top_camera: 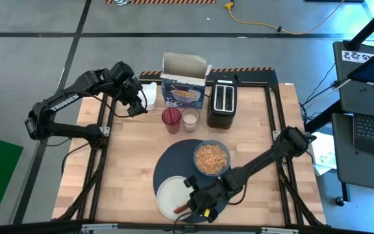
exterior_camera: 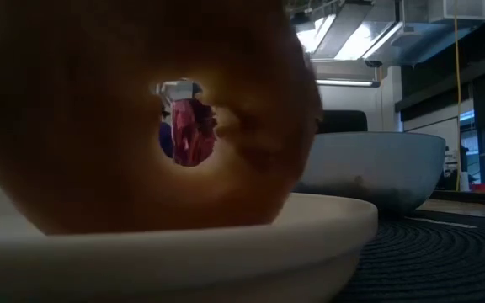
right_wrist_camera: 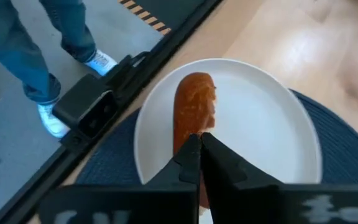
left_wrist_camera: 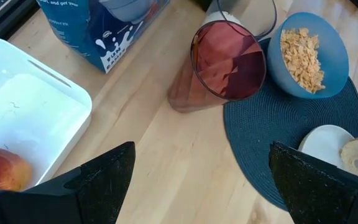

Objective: Arrange a breakfast setting
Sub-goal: Put the bagel on the white plate

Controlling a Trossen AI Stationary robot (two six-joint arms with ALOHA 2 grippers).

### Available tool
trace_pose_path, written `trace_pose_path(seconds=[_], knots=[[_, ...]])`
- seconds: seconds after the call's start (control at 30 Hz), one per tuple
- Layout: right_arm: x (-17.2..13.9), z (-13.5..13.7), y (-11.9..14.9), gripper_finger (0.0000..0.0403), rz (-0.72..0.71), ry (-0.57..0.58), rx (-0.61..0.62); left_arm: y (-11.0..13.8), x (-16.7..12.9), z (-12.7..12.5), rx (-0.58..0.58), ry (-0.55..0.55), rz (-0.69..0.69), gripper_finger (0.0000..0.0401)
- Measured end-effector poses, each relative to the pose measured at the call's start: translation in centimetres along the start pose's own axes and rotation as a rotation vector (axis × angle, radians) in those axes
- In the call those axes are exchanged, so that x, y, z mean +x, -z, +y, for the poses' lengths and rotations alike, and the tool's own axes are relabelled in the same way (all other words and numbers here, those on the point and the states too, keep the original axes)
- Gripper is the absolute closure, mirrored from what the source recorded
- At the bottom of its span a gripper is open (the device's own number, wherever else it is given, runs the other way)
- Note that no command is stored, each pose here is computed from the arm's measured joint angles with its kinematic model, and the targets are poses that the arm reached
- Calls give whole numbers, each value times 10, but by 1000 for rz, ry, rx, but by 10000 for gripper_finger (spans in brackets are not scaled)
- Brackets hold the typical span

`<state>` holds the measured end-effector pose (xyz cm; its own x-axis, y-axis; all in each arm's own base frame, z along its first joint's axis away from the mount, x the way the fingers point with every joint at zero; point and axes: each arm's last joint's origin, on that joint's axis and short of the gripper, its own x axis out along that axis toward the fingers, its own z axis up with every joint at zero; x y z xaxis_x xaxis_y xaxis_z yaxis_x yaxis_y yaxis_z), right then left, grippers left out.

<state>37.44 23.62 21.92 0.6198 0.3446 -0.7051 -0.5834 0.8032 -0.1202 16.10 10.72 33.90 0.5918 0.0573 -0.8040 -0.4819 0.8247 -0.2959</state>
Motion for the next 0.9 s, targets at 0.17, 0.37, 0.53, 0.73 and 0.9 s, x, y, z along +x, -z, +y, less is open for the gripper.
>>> trace_pose_path(seconds=[0.17,0.37,0.53,0.73,0.9], knots=[[6,5,2,385,7,-48,4,0,0,0,0,0,0,46],[14,5,8,382,34,-83,43,0,0,0,0,-1,0,46],[16,5,10,380,46,-76,48,0,0,0,0,0,-1,46],[16,4,9,380,34,-19,50,0,0,0,0,0,-1,46],[16,3,9,380,36,13,50,0,0,0,0,2,-1,46]])
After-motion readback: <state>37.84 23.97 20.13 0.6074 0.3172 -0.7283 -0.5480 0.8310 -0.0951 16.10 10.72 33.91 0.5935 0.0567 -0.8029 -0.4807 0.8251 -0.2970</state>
